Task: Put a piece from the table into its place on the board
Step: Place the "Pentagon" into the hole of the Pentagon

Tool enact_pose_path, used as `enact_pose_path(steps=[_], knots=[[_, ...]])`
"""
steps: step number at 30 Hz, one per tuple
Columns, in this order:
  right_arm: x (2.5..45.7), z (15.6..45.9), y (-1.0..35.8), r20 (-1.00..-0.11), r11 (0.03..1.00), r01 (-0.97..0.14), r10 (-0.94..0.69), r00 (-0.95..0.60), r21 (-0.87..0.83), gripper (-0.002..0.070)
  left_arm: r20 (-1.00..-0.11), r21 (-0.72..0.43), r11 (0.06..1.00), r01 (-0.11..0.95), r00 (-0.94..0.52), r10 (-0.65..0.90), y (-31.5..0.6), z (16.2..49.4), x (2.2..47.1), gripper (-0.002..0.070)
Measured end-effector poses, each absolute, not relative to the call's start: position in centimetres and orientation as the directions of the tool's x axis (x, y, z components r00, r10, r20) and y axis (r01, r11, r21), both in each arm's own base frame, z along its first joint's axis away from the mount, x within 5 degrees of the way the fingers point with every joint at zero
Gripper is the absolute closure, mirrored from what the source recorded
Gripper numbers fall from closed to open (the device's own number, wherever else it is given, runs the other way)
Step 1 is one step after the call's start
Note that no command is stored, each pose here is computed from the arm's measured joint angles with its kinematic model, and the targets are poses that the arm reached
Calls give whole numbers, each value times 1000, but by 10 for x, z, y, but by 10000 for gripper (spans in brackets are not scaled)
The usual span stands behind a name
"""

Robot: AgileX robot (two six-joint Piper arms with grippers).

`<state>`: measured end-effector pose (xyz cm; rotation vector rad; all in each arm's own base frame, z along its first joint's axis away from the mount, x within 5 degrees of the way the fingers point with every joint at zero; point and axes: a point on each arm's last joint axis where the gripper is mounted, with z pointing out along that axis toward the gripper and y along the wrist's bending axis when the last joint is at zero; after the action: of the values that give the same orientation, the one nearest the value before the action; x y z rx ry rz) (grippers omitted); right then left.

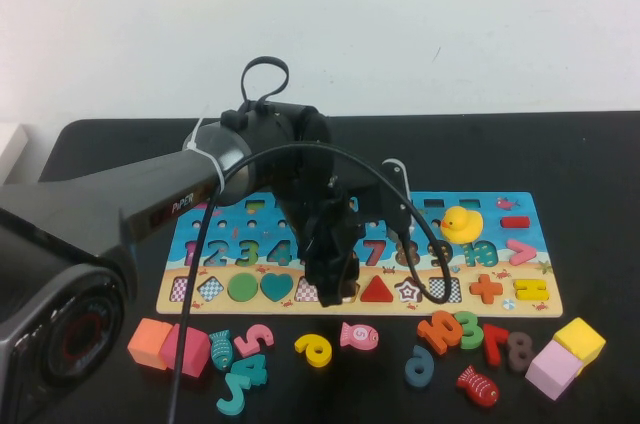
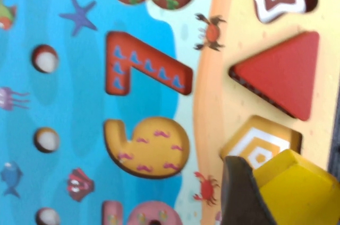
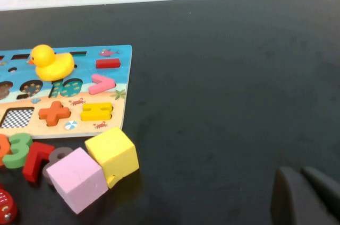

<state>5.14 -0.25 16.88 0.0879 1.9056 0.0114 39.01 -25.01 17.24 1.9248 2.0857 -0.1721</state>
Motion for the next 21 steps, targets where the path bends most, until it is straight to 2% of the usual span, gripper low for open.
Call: enact_pose_path(steps=[6, 13, 21], knots=[[51, 169, -2, -942, 997, 56, 67, -328, 51, 657, -314, 125, 103, 987, -60, 948, -252, 173, 391, 356], [51, 169, -2, -942, 997, 56, 67, -328, 51, 658, -311, 136, 65, 988, -20, 950, -252, 173, 392, 356], [51, 169, -2, -942, 997, 56, 67, -328, 51, 657, -296, 134, 31, 991, 10, 955, -253, 157, 394, 356]])
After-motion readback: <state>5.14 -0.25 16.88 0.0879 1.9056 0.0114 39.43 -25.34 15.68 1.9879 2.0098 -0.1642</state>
